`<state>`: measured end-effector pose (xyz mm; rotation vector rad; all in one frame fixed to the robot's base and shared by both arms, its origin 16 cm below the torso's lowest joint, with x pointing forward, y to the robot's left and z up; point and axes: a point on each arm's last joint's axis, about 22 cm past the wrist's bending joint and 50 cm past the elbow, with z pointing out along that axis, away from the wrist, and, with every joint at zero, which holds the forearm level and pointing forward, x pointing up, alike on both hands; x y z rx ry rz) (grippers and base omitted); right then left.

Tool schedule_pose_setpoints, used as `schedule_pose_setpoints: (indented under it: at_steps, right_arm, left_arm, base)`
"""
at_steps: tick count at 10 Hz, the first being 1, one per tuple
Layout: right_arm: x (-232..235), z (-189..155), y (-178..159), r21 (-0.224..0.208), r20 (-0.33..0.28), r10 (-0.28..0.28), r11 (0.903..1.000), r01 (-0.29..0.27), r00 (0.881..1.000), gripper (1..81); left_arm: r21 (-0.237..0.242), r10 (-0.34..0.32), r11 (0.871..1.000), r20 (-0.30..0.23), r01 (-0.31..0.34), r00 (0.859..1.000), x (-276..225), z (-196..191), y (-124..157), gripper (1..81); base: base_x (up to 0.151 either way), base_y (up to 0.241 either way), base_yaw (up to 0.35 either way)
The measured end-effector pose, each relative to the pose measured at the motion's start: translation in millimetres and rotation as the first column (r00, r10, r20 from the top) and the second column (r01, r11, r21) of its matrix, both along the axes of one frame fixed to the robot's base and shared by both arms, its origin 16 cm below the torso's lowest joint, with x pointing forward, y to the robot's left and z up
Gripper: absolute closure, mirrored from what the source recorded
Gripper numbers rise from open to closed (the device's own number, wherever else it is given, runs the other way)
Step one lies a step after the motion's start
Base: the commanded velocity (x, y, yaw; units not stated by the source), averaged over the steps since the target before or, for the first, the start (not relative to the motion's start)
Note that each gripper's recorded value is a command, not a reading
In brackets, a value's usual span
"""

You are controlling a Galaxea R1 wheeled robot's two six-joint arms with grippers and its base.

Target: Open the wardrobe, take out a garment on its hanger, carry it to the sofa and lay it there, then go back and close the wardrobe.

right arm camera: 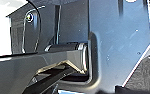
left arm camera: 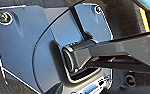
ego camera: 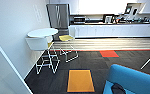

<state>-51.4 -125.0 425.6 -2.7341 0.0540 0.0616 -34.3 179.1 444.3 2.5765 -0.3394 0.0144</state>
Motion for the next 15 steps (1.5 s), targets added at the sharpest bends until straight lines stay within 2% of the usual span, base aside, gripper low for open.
schedule_pose_setpoints:
  at_steps: [2, 15]
  right_arm:
    - [0.4, 0.2, -0.1, 0.0, 0.008, 0.001, 1.0, -0.001, 1.0, 1.0]
    - [0.6, -0.2, -1.1, -0.004, 0.005, 0.005, 1.0, -0.005, 1.0, 1.0]
  left_arm:
    - [0.0, 0.0, 1.0, 0.013, 0.0, 1.0, 4.2, 0.1, 0.0, 1.0]
    - [-0.001, -0.001, 1.0, 0.006, 0.001, 1.0, -1.9, 0.6, -0.5, 1.0]
  base:
    - [0.0, 0.0, 0.178]
    - [0.0, 0.0, 0.203]
